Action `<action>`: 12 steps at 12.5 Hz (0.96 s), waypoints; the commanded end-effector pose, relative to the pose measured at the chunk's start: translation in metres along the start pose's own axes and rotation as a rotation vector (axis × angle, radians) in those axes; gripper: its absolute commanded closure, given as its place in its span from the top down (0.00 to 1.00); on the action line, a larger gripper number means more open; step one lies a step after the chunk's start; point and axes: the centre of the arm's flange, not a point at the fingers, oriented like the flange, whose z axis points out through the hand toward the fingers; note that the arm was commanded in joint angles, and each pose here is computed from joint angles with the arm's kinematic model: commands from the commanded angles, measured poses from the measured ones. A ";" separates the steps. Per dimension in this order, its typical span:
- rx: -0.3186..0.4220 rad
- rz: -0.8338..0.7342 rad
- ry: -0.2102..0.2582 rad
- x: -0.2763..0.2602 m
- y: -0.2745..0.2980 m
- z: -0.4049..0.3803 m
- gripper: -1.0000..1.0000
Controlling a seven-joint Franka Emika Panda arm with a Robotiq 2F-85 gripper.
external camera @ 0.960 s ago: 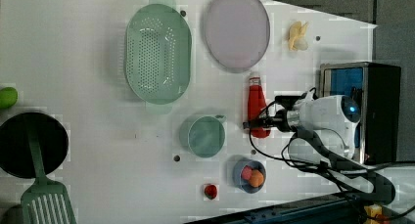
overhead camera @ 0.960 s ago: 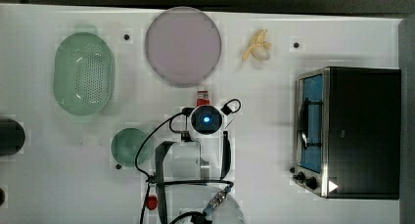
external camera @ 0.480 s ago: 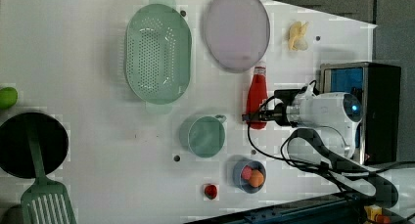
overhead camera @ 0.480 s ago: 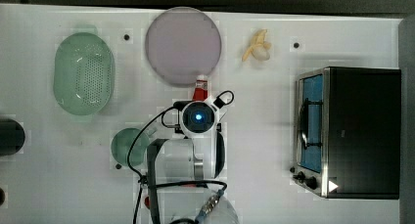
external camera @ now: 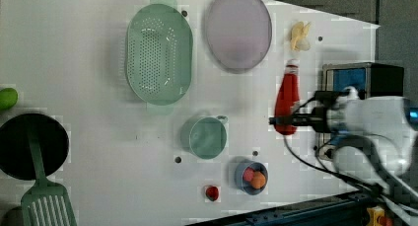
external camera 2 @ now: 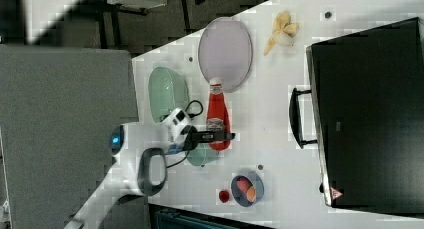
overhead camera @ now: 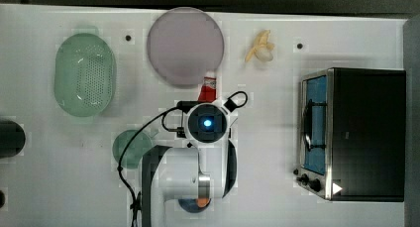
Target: Pick ketchup from table and place on oven.
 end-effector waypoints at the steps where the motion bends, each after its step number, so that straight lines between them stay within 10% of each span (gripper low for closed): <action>1: 0.021 -0.010 0.086 -0.002 -0.004 -0.129 0.62; 12: 0.066 0.149 0.082 -0.015 0.080 -0.349 0.62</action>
